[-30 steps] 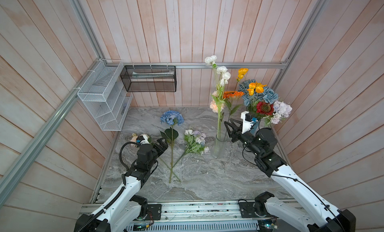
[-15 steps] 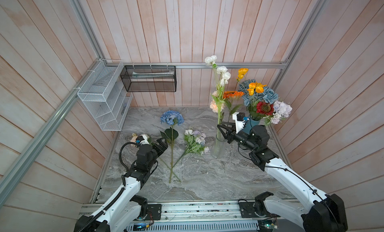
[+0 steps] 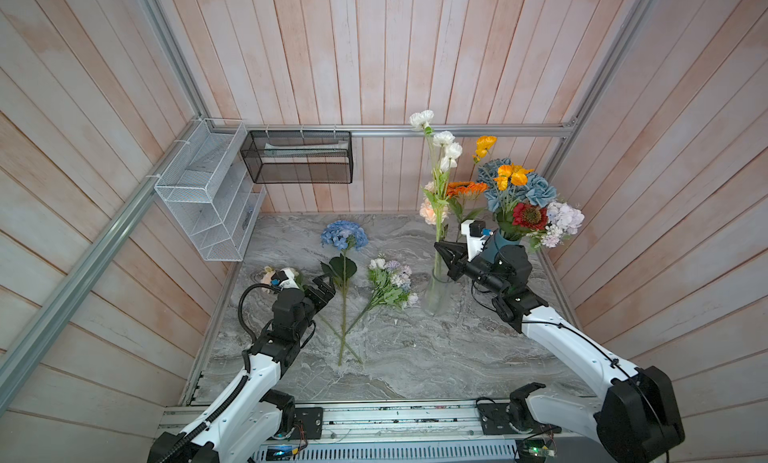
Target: Arrange the flowers into the vase
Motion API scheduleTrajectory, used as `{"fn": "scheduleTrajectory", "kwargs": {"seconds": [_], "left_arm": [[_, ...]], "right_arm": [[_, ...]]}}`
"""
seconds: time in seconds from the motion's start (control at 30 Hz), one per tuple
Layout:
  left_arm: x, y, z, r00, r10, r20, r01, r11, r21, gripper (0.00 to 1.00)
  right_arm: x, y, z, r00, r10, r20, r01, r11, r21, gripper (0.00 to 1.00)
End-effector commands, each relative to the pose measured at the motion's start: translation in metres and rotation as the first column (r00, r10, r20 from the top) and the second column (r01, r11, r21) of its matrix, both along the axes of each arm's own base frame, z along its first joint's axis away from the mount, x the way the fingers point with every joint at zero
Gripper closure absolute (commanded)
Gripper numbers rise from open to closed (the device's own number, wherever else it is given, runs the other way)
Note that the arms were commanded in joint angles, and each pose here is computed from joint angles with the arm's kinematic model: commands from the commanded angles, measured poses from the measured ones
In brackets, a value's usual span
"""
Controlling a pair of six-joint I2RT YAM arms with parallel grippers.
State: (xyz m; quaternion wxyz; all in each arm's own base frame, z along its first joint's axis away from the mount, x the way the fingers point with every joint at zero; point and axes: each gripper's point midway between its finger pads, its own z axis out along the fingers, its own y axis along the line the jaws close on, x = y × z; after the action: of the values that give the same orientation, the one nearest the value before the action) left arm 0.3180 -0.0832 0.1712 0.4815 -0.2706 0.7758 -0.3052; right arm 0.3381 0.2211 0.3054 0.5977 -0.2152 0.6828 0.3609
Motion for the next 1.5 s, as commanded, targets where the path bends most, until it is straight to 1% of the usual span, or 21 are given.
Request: {"fn": "scheduleTrajectory", "kwargs": {"seconds": [0.0, 0.17, 0.33, 0.5, 0.77, 0.87, 0.93, 1.0, 1.1, 1.17, 1.23, 1.37, 1.47], "left_arm": [[0.0, 0.002, 0.004, 1.0, 0.008, 0.011, -0.008, 1.0, -0.004, 0.0], [0.001, 0.001, 0.002, 1.0, 0.006, 0.008, -0.006, 1.0, -0.008, 0.0], [0.003, -0.001, 0.003, 1.0, -0.001, 0.01, 0.001, 1.0, -0.017, 0.0], [0.004, -0.003, 0.002, 1.0, -0.009, 0.006, 0.009, 1.0, -0.024, 0.0], [0.006, -0.004, 0.003, 1.0, -0.011, 0.009, 0.011, 1.0, -0.026, 0.0], [0.006, -0.004, 0.005, 1.0, -0.011, 0.01, 0.011, 1.0, -0.021, 0.0], [0.006, -0.003, 0.006, 1.0, -0.01, 0.011, 0.01, 1.0, -0.015, 0.0], [0.006, -0.002, 0.008, 1.0, -0.009, 0.011, 0.009, 1.0, -0.001, 0.0], [0.005, 0.001, 0.009, 1.0, 0.0, 0.001, 0.0, 1.0, 0.03, 0.0], [0.002, 0.005, 0.006, 1.0, 0.01, -0.025, -0.009, 0.998, 0.061, 0.0], [-0.002, 0.012, 0.001, 0.997, 0.032, -0.065, -0.026, 0.995, 0.099, 0.0], [-0.013, 0.025, -0.015, 0.987, 0.074, -0.142, -0.048, 0.983, 0.179, 0.0], [-0.021, 0.03, -0.031, 0.976, 0.089, -0.197, -0.045, 0.976, 0.214, 0.0]], "right_arm": [[-0.003, -0.002, 0.03, 0.995, 0.0, 0.099, -0.002, 1.0, 0.018, 1.0], [-0.019, -0.007, 0.042, 0.987, 0.005, 0.162, -0.008, 1.0, 0.02, 1.0], [-0.03, -0.009, 0.038, 0.984, 0.02, 0.176, -0.024, 0.999, 0.021, 1.0], [-0.031, -0.009, 0.011, 0.992, 0.024, 0.121, -0.023, 1.0, -0.006, 1.0], [-0.024, -0.014, -0.031, 0.997, -0.045, 0.062, 0.048, 0.998, -0.042, 1.0], [-0.022, -0.011, -0.044, 0.998, -0.048, 0.031, 0.05, 0.997, -0.064, 1.0], [-0.022, -0.01, -0.048, 0.999, -0.046, 0.017, 0.047, 0.996, -0.077, 0.97], [-0.022, -0.01, -0.049, 0.999, -0.05, 0.011, 0.05, 0.995, -0.086, 0.89], [-0.024, -0.013, -0.044, 0.998, -0.067, 0.011, 0.068, 0.994, -0.088, 0.68], [-0.026, -0.016, -0.036, 0.996, -0.084, 0.018, 0.085, 0.993, -0.086, 0.58], [-0.03, -0.02, -0.027, 0.994, -0.101, 0.028, 0.103, 0.991, -0.083, 0.53], [-0.042, -0.025, -0.002, 0.991, -0.113, 0.073, 0.118, 0.991, -0.059, 0.48], [-0.052, -0.021, 0.02, 0.989, -0.092, 0.112, 0.095, 0.995, -0.027, 0.47]]}}
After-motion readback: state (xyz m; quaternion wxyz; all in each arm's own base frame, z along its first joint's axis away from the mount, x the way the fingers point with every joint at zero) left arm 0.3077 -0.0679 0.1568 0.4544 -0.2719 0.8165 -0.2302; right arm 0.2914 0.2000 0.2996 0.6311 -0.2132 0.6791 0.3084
